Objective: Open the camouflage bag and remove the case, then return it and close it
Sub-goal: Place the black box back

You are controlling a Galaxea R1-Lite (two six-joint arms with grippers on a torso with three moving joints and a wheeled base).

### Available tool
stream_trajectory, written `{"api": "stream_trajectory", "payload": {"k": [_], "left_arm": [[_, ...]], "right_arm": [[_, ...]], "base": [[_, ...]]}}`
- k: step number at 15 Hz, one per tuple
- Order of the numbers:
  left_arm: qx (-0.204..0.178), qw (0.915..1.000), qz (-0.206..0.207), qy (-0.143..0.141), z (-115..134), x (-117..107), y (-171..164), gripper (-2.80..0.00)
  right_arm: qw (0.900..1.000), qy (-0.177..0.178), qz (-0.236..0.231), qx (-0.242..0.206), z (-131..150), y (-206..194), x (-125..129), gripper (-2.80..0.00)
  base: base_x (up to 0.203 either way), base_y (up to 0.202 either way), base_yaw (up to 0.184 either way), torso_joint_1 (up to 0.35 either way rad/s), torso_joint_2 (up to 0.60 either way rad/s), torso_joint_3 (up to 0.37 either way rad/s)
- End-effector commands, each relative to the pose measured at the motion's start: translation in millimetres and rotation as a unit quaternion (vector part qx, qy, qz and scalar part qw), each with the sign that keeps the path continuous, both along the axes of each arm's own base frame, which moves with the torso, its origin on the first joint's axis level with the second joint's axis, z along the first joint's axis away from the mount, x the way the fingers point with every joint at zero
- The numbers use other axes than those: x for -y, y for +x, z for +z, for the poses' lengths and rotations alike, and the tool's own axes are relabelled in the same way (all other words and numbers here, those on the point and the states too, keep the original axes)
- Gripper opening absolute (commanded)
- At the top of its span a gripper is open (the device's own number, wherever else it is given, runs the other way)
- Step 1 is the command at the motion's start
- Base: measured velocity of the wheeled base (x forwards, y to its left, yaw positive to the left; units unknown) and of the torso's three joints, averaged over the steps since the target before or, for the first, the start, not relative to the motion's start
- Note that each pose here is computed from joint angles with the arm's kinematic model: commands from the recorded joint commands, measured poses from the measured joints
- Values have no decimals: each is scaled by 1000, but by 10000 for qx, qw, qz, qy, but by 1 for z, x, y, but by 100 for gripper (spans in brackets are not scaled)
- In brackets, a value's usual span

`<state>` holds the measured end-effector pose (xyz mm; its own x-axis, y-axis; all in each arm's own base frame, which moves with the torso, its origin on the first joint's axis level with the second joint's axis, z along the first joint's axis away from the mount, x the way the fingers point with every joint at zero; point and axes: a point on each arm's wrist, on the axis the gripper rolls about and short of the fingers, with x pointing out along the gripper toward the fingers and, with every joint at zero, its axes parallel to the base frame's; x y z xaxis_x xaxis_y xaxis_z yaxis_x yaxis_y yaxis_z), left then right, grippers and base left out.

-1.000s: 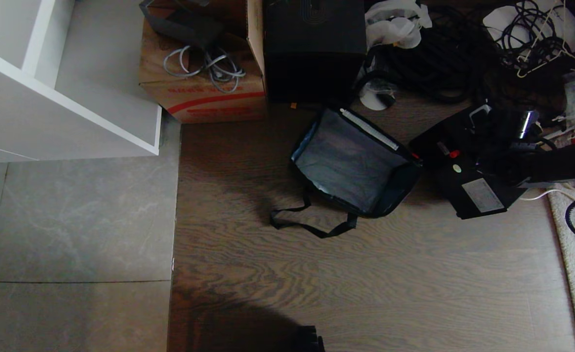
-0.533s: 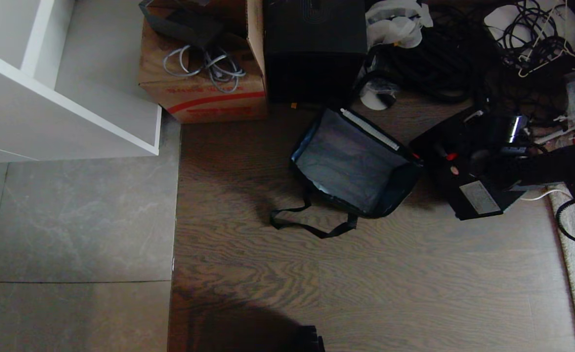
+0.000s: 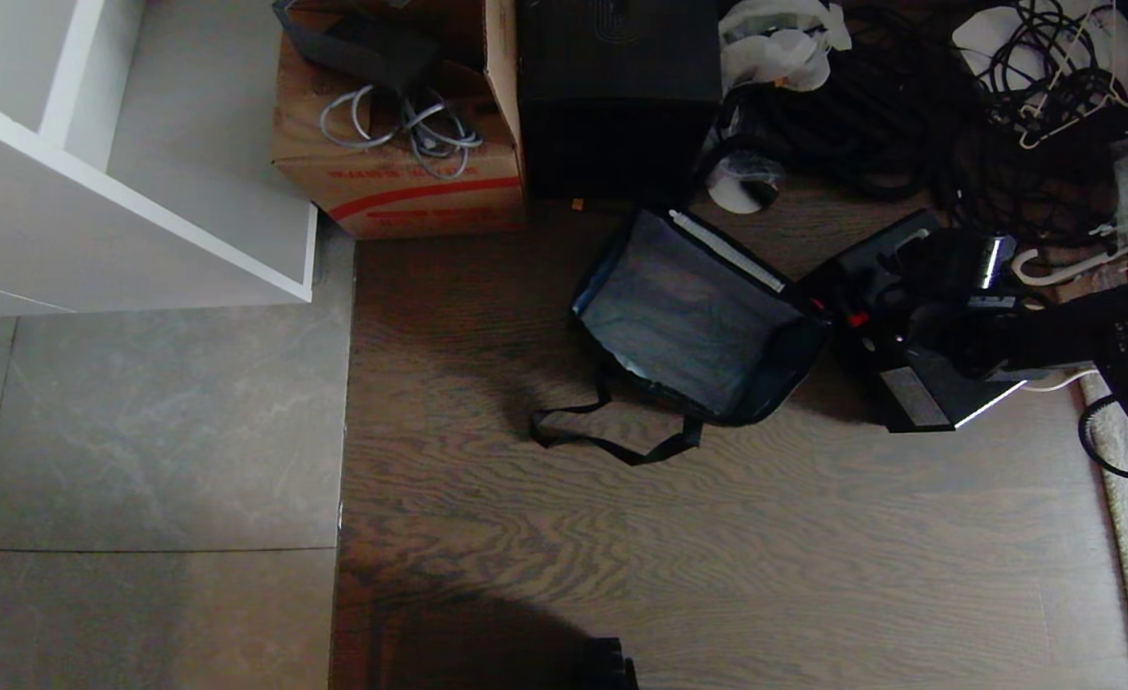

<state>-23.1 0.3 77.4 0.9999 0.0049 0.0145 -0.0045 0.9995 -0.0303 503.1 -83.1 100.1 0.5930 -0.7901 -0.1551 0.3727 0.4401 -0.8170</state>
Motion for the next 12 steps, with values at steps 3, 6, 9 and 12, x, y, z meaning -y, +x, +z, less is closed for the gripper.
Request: {"api": "stream_trajectory", "payload": {"k": [3, 6, 9, 12], "left_arm": [[4, 10000, -1, -2, 0, 0, 0, -280], [-3, 10000, -1, -2, 0, 0, 0, -280], [1, 10000, -1, -2, 0, 0, 0, -280], [-3, 10000, -1, -2, 0, 0, 0, -280]], "right_arm": [[9999, -2, 37, 115, 29, -21, -9, -280], [9997, -20, 58, 251, 69, -44, -11, -280], [9996, -24, 56, 274, 114, -71, -14, -280], [9989, -68, 71, 453, 155, -102, -17, -280]], "base": [[0, 0, 0, 0, 0, 0], [0, 0, 0, 0, 0, 0], [0, 0, 0, 0, 0, 0], [0, 0, 0, 0, 0, 0]]}}
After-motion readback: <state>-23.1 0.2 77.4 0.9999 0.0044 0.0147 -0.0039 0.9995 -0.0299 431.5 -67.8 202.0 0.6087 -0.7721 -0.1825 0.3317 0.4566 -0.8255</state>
